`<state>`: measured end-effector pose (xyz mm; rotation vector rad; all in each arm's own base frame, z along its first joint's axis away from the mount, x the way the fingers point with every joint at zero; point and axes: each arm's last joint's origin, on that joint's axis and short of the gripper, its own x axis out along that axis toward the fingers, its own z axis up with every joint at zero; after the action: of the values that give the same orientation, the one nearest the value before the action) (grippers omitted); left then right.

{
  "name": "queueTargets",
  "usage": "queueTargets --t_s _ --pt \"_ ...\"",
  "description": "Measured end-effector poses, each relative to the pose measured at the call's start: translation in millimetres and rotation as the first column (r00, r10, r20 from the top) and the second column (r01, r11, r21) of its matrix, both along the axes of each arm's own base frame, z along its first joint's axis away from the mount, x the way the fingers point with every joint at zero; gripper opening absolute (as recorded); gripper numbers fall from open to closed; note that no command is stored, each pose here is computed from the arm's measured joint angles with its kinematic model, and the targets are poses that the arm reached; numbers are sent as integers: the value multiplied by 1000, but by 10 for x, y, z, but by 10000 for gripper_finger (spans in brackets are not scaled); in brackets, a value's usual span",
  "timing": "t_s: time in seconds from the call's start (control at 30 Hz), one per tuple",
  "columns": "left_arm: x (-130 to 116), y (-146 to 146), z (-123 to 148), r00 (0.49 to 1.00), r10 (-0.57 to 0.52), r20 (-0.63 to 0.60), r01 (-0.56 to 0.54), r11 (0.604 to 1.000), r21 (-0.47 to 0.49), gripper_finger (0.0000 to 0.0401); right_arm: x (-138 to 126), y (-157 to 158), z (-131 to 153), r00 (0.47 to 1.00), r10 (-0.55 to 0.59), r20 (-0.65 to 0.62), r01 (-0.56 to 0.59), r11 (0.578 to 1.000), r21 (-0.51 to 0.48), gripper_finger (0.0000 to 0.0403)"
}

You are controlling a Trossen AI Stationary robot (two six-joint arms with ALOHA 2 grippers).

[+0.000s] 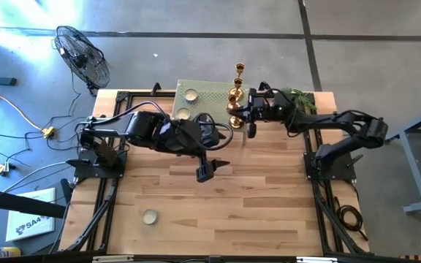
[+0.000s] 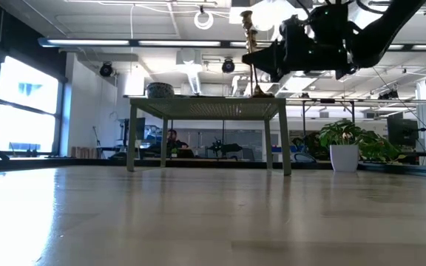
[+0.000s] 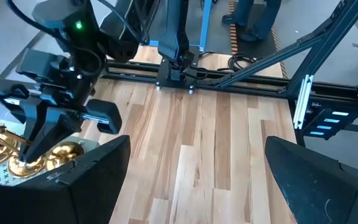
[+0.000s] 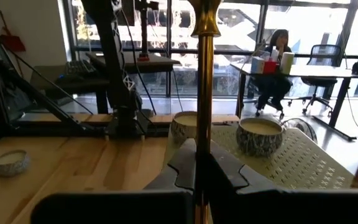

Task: Stock candles and holders on shelf
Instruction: Align the gold candle holder with the other gold candle holders on the shelf

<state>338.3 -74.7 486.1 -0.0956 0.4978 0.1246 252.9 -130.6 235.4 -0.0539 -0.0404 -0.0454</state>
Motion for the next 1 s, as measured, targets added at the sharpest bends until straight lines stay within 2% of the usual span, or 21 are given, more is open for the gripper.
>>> queueTargets --t_s 0.1,0.47,0.8,1.0 --pt "0 0 0 1000 0 0 0 1000 0 367 33 -18 -23 1000 4 30 -4 1000 10 6" --pt "-3 1 3 1000 13 3 -13 1000 -19 367 60 -48 -86 1000 -9 16 9 1000 -1 9" --pt "-4 -1 4 1000 16 5 -16 999 -45 367 54 -63 -107 1000 -11 8 10 995 100 50" --pt "-5 -2 4 1000 28 6 -27 997 -71 367 50 -72 -108 1000 -14 9 12 989 151 92"
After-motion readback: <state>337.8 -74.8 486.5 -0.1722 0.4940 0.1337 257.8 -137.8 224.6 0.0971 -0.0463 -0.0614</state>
